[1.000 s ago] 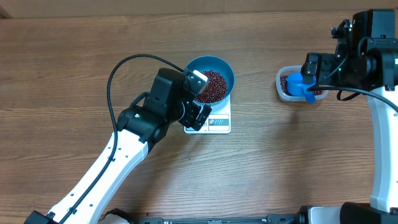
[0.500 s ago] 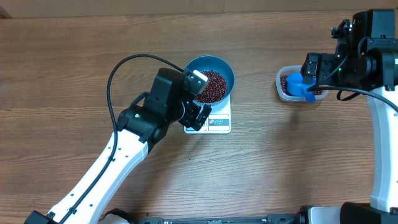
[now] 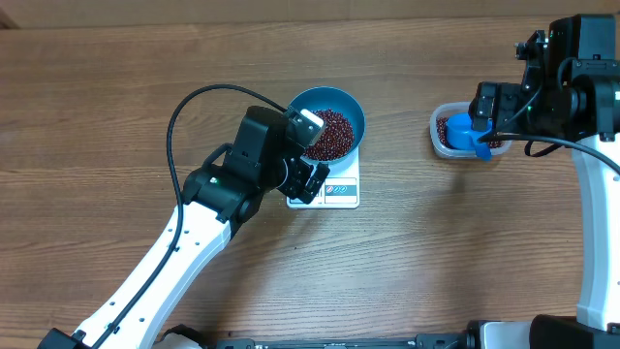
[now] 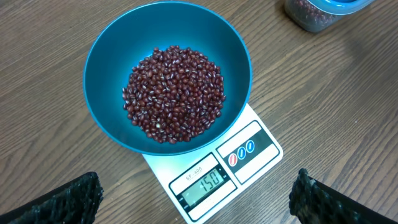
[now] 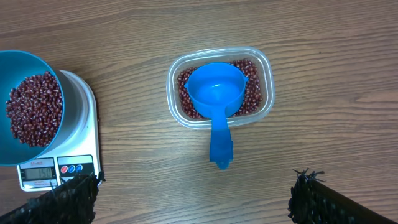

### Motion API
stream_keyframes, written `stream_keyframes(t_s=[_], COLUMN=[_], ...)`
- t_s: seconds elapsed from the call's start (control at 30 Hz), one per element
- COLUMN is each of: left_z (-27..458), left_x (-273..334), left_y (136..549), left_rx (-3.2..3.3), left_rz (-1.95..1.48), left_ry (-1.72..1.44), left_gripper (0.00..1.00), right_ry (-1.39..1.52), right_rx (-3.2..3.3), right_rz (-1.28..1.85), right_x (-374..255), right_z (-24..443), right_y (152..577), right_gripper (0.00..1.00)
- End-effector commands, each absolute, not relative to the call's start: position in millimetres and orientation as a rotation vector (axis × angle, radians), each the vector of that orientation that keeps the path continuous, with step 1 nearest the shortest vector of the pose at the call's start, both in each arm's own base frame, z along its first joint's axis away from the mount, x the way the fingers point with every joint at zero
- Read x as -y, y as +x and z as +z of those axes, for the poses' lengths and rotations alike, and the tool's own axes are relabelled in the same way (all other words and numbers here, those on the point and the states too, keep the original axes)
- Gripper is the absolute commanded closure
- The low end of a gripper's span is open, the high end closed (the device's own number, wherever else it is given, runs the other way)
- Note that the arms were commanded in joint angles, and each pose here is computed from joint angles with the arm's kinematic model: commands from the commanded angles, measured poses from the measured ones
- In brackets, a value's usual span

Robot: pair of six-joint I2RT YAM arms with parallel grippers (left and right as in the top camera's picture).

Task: Scoop item into bowl and weigh 150g on scale

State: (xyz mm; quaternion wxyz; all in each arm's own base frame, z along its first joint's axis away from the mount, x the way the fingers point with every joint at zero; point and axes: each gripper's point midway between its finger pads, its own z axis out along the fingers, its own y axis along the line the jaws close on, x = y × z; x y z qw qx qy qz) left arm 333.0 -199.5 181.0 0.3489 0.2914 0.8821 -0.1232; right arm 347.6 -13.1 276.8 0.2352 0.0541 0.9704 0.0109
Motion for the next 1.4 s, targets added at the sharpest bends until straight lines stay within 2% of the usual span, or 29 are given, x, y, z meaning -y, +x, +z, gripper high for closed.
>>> stream_keyframes(t_s=[0.0,0.37,0.9,1.37], left_z=[181,172,62,58], left_x=[199,200,210,209], left_y=[333,335,349,348], left_rx=[-2.291,-2.316,-2.573,-2.593], left_rz=[-0.333,-0.329,-0.324,-0.328], left_ry=[0.737,0.743,0.734,0.717], left_gripper=[0.0,0.0,0.01,0.0], right_ry=[0.141,0.141,0.141,0.141], right_rx=[-2.631,-2.631,-2.631,-2.631], right_rz=[0.037,0.037,0.037,0.037], right_x=[14,14,14,14], right_z=[286,286,286,286], right_y=[350,350,350,350], right_gripper=[0.0,0.0,0.0,0.0])
